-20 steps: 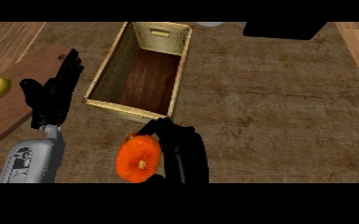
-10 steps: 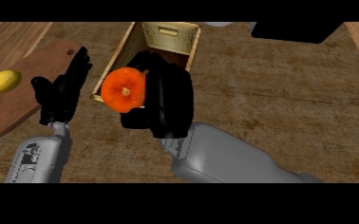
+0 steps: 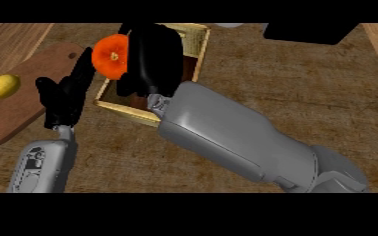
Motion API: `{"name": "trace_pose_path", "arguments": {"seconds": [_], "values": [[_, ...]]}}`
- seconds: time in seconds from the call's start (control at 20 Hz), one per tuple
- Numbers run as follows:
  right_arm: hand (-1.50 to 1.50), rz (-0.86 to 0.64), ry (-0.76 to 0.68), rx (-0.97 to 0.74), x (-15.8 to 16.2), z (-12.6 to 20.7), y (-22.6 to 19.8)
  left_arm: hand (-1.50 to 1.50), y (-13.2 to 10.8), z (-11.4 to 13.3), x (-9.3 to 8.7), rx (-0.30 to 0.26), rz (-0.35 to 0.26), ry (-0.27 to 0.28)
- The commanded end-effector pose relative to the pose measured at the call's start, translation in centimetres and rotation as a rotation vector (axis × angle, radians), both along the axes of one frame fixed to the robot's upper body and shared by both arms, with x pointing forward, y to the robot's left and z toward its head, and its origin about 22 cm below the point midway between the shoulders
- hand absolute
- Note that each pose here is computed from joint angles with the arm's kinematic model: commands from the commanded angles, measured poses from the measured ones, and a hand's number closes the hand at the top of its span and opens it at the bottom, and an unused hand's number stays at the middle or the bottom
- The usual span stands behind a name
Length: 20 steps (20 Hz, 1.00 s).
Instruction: Pick the squash from the placemat and place it in the basket
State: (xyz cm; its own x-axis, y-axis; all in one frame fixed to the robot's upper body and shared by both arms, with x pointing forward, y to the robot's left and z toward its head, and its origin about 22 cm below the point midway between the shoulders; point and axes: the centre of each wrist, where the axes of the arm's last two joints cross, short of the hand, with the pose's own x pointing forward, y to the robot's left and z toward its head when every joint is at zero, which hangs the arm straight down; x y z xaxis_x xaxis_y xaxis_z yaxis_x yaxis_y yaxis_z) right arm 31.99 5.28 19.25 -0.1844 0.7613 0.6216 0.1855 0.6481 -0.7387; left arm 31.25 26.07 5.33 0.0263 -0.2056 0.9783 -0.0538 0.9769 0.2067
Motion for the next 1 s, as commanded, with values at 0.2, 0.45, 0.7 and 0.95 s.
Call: {"name": "trace_pose_path", "arguments": {"seconds": [0.2, 0.45, 0.7, 0.95], "values": [[1.50, -0.037, -0.210, -0.509, 1.9, 2.4, 3.4, 0.00, 1.0, -0.8, -0.5, -0.007, 0.038, 0.001], [1.50, -0.037, -0.216, -0.515, 3.2, 3.5, 3.6, 0.00, -0.7, -0.7, -0.3, -0.005, -0.006, 0.006], [1.50, -0.082, -0.178, -0.533, 3.8, 3.8, 3.7, 0.00, -0.7, 0.5, 0.7, -0.004, -0.008, -0.002], [1.50, -0.062, 0.028, -0.634, 4.8, 5.5, 3.5, 0.00, 1.4, 1.6, 1.1, 0.015, 0.010, -0.021]]}}
